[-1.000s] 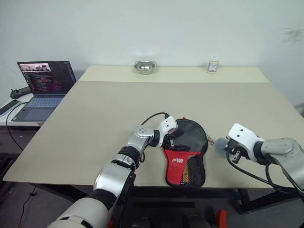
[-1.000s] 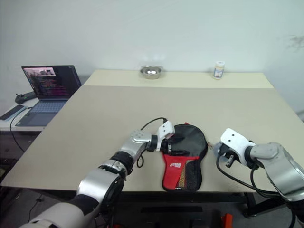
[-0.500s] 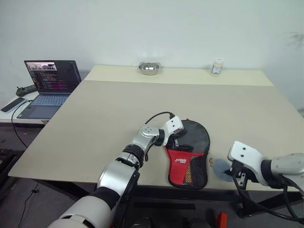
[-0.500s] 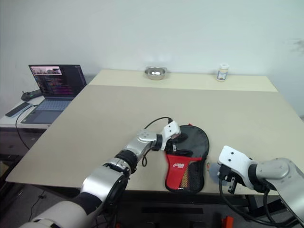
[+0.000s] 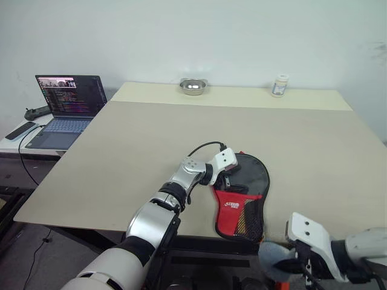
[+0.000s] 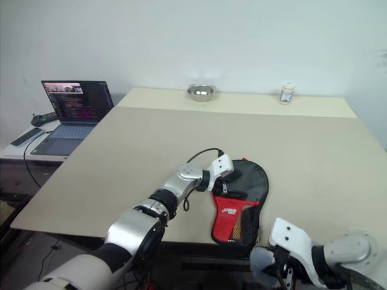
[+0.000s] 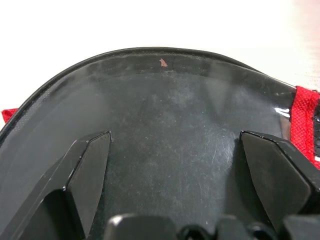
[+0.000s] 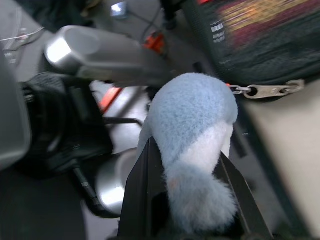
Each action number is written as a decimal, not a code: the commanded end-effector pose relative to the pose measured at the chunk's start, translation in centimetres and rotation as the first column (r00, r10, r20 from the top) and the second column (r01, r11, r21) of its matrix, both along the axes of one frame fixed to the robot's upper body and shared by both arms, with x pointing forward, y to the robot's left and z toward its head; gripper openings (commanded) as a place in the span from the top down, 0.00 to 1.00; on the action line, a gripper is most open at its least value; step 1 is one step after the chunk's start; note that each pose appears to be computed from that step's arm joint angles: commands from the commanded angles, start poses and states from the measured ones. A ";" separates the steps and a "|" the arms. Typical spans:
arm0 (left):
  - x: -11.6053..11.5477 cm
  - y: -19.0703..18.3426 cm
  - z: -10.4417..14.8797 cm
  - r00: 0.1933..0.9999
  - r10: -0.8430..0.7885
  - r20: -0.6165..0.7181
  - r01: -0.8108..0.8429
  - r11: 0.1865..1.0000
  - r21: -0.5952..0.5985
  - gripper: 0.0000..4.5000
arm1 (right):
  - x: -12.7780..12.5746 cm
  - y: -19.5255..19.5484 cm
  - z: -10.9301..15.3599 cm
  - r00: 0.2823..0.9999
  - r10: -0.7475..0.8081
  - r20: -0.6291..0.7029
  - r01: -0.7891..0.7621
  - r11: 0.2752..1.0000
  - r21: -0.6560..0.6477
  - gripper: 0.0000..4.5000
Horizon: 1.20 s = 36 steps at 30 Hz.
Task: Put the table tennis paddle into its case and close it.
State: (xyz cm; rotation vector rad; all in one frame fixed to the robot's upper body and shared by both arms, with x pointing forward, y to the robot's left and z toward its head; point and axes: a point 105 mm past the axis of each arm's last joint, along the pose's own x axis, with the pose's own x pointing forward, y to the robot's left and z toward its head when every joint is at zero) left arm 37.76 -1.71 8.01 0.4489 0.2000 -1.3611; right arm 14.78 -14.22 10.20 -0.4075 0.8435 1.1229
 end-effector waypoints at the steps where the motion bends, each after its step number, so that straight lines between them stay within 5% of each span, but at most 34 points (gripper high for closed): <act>1: -1.2 0.5 -3.6 0.997 0.000 -0.072 0.010 0.990 0.139 0.00 | -2.2 2.1 0.3 0.994 0.094 -0.055 -0.089 0.992 0.087 0.95; 10: -1.4 0.0 -3.6 0.998 -0.020 -0.067 0.029 0.989 0.143 0.00 | -1.7 2.2 0.2 1.000 0.030 0.000 -0.030 0.998 0.058 0.95; 23: -1.5 -0.1 -3.5 0.997 -0.010 -0.070 0.018 0.994 0.108 0.00 | -1.0 2.3 3.5 0.997 0.064 0.030 -0.067 0.992 0.110 0.02; 29: -1.4 -0.9 -1.4 0.994 -0.038 -0.098 0.035 0.999 -0.033 0.00 | 2.3 1.7 3.9 0.992 -0.046 0.121 0.028 0.989 0.146 0.02; 36: -0.7 1.7 6.6 0.985 -0.162 0.060 0.172 0.947 -0.272 0.00 | 8.3 0.4 3.9 0.947 -0.164 0.276 0.114 0.975 0.190 0.02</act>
